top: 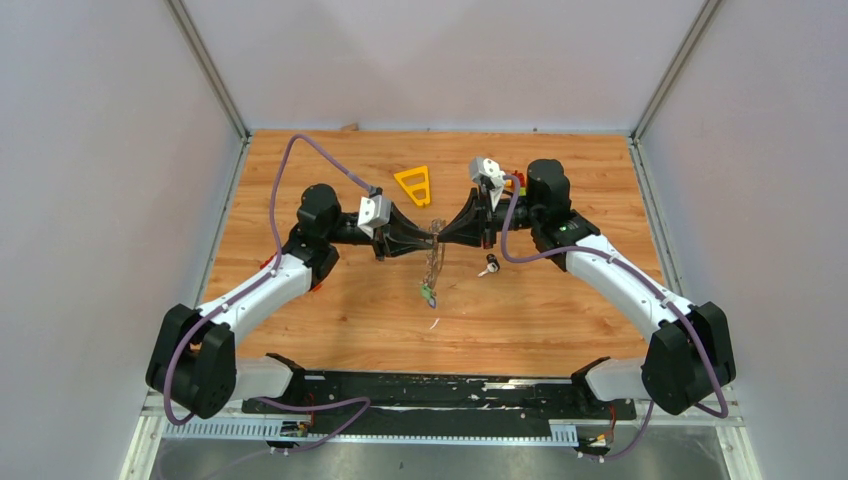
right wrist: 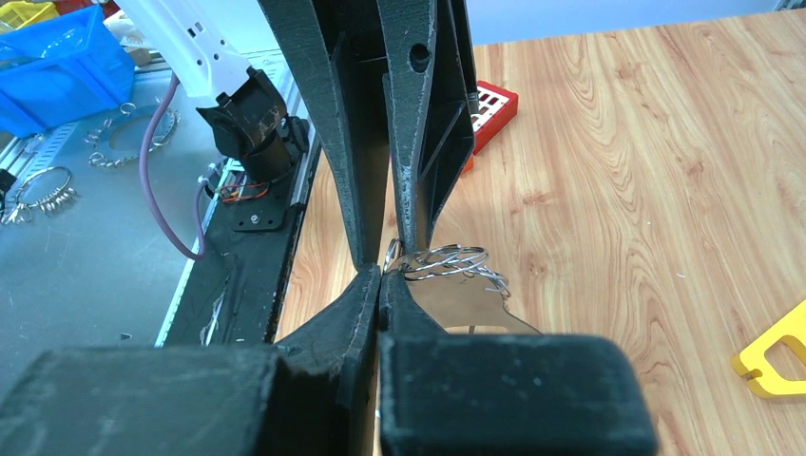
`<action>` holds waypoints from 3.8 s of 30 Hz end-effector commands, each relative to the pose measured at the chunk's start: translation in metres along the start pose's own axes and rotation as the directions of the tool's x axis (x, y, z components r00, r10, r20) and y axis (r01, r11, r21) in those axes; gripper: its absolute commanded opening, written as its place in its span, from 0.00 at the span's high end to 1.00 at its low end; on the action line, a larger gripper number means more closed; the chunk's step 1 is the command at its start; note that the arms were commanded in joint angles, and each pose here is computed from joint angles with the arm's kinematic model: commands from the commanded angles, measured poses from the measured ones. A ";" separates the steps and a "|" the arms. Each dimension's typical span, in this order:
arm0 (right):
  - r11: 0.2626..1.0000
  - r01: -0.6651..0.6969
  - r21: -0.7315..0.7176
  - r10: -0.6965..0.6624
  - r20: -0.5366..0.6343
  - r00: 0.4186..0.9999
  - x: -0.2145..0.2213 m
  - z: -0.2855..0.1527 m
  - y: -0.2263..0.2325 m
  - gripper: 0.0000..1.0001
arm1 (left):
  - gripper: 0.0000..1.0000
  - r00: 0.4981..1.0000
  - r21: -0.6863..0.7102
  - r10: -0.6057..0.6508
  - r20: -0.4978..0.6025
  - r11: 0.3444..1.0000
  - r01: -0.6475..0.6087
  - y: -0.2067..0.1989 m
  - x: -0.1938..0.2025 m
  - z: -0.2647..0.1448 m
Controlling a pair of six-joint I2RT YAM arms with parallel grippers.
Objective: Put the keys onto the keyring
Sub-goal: Adjust the keyring.
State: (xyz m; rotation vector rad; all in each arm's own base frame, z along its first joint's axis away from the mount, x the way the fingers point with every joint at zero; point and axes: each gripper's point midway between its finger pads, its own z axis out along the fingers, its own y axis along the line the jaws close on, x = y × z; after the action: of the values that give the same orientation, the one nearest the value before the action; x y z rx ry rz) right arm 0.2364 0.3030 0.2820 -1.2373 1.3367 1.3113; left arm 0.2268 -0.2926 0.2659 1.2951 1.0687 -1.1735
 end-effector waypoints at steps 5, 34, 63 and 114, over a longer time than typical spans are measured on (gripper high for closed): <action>1.000 0.020 -0.022 -0.020 0.015 1.000 -0.004 0.000 0.002 1.00 | 0.73 0.999 -0.015 0.045 0.023 0.999 -0.044 0.004 -0.008 0.001; 1.000 0.017 -0.003 -0.017 -0.014 1.000 0.008 0.002 -0.008 1.00 | 0.81 0.998 -0.013 0.003 0.056 1.000 -0.002 0.004 -0.016 0.003; 0.991 0.102 0.086 -0.097 -0.060 0.993 0.012 -0.003 -0.022 0.72 | 1.00 0.835 -0.139 -0.082 -0.543 0.990 0.007 0.013 0.033 -0.027; 0.988 0.056 -0.143 -0.060 -0.024 0.998 0.028 0.017 0.014 0.75 | 1.00 0.729 -0.076 -0.078 -0.680 0.996 0.036 -0.021 -0.004 -0.009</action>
State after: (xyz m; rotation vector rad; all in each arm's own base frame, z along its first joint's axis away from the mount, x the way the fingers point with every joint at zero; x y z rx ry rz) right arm 0.2239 0.3145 0.2507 -1.3667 1.2833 1.3359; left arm 0.2114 -0.2746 0.2469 1.7496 1.7686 -0.6410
